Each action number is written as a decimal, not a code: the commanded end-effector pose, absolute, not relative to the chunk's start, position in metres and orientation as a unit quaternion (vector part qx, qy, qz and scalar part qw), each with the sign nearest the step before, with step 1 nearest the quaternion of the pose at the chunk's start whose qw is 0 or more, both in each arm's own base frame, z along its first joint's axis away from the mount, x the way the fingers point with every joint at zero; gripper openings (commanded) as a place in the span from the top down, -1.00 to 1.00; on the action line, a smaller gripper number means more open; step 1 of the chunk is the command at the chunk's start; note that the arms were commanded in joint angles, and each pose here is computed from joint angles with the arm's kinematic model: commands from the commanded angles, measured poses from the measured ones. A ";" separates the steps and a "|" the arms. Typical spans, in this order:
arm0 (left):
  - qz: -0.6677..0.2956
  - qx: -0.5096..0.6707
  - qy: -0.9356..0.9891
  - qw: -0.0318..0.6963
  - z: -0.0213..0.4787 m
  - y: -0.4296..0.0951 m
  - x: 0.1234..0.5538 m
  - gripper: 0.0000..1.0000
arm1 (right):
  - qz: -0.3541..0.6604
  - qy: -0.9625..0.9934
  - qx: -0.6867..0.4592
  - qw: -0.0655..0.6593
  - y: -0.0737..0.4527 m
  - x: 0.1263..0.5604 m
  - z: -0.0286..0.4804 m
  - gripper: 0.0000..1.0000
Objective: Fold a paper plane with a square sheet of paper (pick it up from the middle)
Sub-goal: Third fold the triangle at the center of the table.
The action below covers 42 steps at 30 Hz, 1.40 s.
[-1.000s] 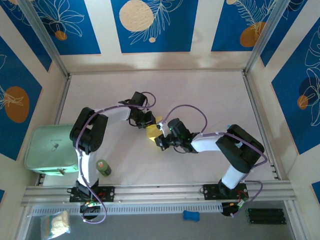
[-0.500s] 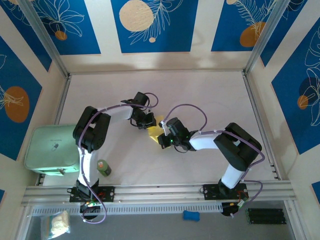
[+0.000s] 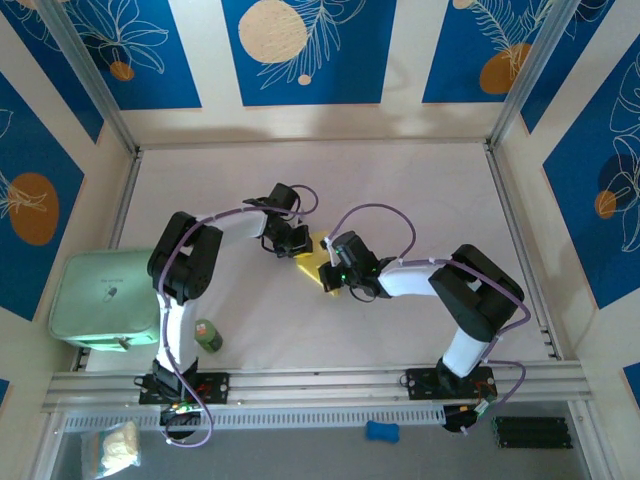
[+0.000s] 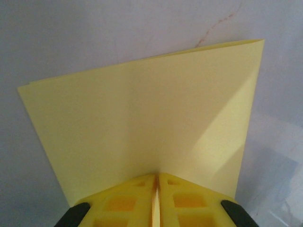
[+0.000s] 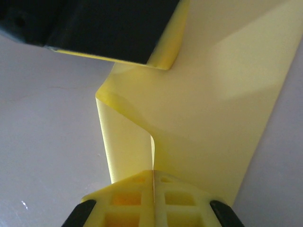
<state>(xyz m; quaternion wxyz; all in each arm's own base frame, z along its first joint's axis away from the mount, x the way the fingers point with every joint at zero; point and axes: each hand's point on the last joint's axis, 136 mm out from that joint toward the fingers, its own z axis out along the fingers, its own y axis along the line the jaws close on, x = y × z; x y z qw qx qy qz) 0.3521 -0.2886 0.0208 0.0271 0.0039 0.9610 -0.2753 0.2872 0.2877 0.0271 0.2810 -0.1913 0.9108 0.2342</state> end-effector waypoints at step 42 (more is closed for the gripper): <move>-0.267 -0.002 0.962 0.051 0.025 -0.298 0.372 0.48 | 0.216 0.931 -0.174 0.240 0.281 0.293 0.013 1.00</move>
